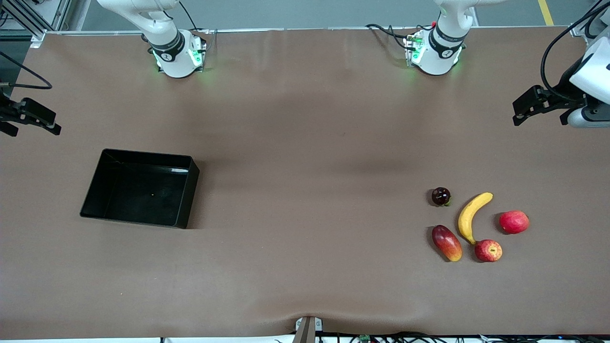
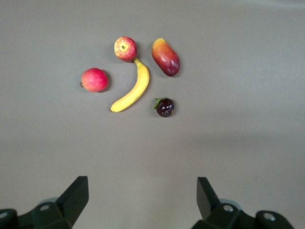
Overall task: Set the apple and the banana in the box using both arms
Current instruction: 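Reach the left gripper to the red apple while the right gripper reaches the box, then grasp the apple with the left gripper while the right gripper grips the box rim, then slide the box toward the fruits with the right gripper while the left lifts the apple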
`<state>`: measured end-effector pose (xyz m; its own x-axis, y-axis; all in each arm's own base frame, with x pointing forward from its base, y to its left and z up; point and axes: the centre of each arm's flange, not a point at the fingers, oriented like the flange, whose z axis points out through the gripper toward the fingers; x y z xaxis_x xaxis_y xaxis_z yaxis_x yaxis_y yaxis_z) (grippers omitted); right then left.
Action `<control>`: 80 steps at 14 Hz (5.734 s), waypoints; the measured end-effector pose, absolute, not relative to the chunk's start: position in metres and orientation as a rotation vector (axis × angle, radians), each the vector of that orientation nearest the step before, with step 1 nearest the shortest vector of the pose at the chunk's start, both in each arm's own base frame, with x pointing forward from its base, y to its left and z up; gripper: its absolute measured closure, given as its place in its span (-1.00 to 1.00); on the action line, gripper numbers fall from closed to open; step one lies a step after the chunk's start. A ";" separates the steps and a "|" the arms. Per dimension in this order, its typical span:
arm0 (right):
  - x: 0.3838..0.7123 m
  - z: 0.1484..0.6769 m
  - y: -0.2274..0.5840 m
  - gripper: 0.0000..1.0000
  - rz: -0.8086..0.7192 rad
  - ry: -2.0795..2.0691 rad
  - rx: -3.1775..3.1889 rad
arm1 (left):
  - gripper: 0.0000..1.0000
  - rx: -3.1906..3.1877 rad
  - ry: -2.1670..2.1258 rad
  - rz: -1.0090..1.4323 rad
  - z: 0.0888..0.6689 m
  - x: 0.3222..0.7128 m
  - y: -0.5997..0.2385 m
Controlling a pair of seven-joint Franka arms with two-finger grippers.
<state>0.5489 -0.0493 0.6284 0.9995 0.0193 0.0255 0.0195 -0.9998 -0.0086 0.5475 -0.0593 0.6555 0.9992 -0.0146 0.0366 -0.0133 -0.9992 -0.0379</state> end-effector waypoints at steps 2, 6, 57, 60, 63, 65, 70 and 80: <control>0.549 0.628 -0.049 -1.00 -0.040 -0.030 -3.132 | -1.00 -3.103 0.021 -0.057 0.655 0.547 -0.059; 0.549 0.628 -0.050 -1.00 -0.040 -0.028 -3.132 | -1.00 -3.104 0.008 -0.029 0.646 0.552 -0.054; 0.626 0.308 -0.142 0.91 0.439 0.110 -2.961 | -0.34 -3.058 0.172 -0.273 0.355 0.745 -0.007; 0.640 0.338 -0.085 0.91 0.430 -0.032 -2.935 | -0.34 -3.066 0.120 -0.243 0.409 0.727 -0.029; 0.641 0.339 -0.014 0.91 0.484 -0.126 -2.896 | -0.34 -3.081 0.039 -0.172 0.435 0.709 -0.055; 0.636 0.339 0.038 0.91 0.545 -0.105 -2.871 | -0.34 -3.083 0.022 -0.168 0.446 0.703 -0.063; 0.613 0.343 0.209 0.91 0.528 -0.100 -2.935 | -0.34 -3.075 0.014 -0.201 0.466 0.699 -0.062; 0.566 0.277 0.385 0.91 0.315 0.202 -2.982 | -0.34 -3.072 0.023 -0.170 0.471 0.693 -0.066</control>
<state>0.5663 0.3853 0.2770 0.9691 -0.1188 -0.2161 -0.1473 -0.9817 -0.1208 0.6931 -0.0657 0.4707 0.9938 -0.0187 0.1095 -0.0116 -0.9978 -0.0651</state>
